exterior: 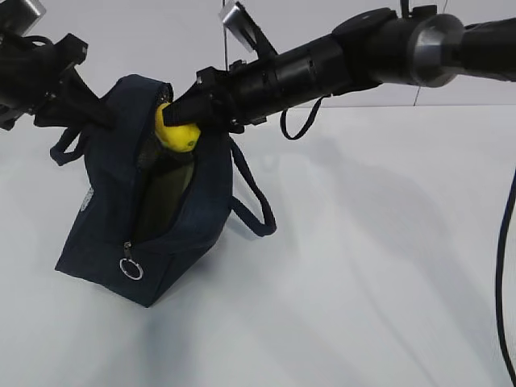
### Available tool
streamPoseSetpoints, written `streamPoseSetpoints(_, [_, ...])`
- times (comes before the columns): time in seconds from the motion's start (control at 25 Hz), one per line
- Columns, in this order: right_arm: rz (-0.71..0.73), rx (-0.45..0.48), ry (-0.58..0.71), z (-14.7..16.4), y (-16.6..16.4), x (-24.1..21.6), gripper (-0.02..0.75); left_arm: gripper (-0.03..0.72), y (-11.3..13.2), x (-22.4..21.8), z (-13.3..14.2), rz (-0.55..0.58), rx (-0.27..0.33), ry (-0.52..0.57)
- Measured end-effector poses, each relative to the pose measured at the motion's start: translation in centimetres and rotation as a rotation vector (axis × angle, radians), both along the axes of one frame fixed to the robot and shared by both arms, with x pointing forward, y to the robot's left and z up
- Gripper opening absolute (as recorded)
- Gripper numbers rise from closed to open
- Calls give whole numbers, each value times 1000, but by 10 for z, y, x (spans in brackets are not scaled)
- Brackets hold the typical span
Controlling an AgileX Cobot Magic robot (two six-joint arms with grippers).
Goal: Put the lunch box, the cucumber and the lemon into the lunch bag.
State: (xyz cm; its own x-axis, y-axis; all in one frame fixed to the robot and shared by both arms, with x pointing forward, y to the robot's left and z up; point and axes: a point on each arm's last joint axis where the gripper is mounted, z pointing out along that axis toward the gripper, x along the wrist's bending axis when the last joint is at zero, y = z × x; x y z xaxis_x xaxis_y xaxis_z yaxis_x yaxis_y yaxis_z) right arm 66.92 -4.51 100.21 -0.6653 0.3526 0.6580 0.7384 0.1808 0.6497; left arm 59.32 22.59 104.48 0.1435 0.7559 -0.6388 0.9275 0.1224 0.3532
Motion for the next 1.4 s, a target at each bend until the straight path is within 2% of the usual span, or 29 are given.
streamPoseSetpoints(0.2, [50,-14,-27,-16,16,-5,356,-5,0,0,0,-1,-5,3])
streamPoseSetpoints(0.4, [66,-14,-52,-17,20,-7,459,-5,-1,0,0,-2,-8,4])
streamPoseSetpoints(0.52, [64,-14,-57,-17,20,-7,490,-5,-1,-1,0,-4,-8,6])
streamPoseSetpoints(0.92, [133,5,-36,-14,18,-12,495,-5,-1,-1,0,-5,-9,7])
streamPoseSetpoints(1.2, [219,46,-90,15,12,-9,495,-5,-1,-1,0,-8,-9,9])
streamPoseSetpoints(1.32, [223,-13,-130,28,5,-3,495,-5,-1,-1,0,-11,-10,11])
streamPoseSetpoints(1.4, [223,-127,-174,35,-3,2,495,-5,-1,-1,0,-11,-10,11])
